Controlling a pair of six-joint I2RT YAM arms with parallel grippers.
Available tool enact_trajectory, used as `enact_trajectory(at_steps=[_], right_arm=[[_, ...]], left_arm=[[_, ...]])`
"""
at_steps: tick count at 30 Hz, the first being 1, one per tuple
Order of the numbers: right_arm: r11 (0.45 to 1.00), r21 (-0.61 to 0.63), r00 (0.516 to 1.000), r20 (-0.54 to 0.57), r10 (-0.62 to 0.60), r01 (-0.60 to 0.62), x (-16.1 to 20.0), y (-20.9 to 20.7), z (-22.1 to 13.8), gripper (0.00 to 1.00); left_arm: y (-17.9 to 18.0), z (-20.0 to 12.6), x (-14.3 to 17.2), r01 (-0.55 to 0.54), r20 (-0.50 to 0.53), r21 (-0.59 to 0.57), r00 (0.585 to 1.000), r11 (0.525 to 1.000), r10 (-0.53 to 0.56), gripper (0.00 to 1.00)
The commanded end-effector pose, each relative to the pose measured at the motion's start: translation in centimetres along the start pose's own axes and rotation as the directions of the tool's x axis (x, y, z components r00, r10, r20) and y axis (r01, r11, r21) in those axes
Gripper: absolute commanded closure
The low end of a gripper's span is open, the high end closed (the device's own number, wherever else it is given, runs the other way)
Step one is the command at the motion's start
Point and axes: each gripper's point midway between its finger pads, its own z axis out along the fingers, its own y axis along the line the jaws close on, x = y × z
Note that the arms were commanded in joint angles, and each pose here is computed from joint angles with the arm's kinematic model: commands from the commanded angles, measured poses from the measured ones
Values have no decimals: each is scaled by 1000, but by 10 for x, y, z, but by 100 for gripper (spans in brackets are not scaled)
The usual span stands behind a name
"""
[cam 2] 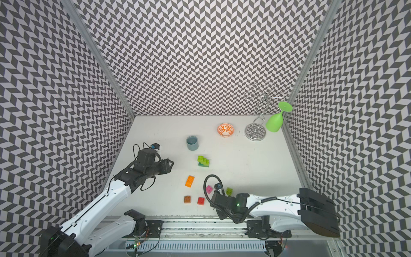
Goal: Assemble the letter s with lego
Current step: Pick up the lego brick from the center of the board.
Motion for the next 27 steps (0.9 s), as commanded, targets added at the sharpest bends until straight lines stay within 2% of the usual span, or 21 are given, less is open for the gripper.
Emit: enact_trajectory(at_steps=[1, 14, 19, 22, 27], right_arm=[[999, 54, 1000, -25, 7, -5, 7, -9, 2, 53], [997, 67, 1000, -18, -25, 26, 6, -9, -1, 69], [999, 25, 998, 58, -37, 36, -14, 1, -23, 76], [996, -74, 992, 121, -33, 42, -28, 19, -40, 78], [991, -92, 973, 219, -76, 98, -61, 34, -72, 79]], left_arm=[[-1, -3, -5, 2, 33, 8, 999, 1000, -3, 47], [-1, -4, -5, 4, 34, 8, 999, 1000, -4, 47], [-1, -5, -6, 4, 39, 9, 999, 1000, -4, 47], [-2, -5, -6, 4, 39, 9, 999, 1000, -4, 47], [-2, -5, -7, 5, 41, 11, 999, 1000, -6, 47]])
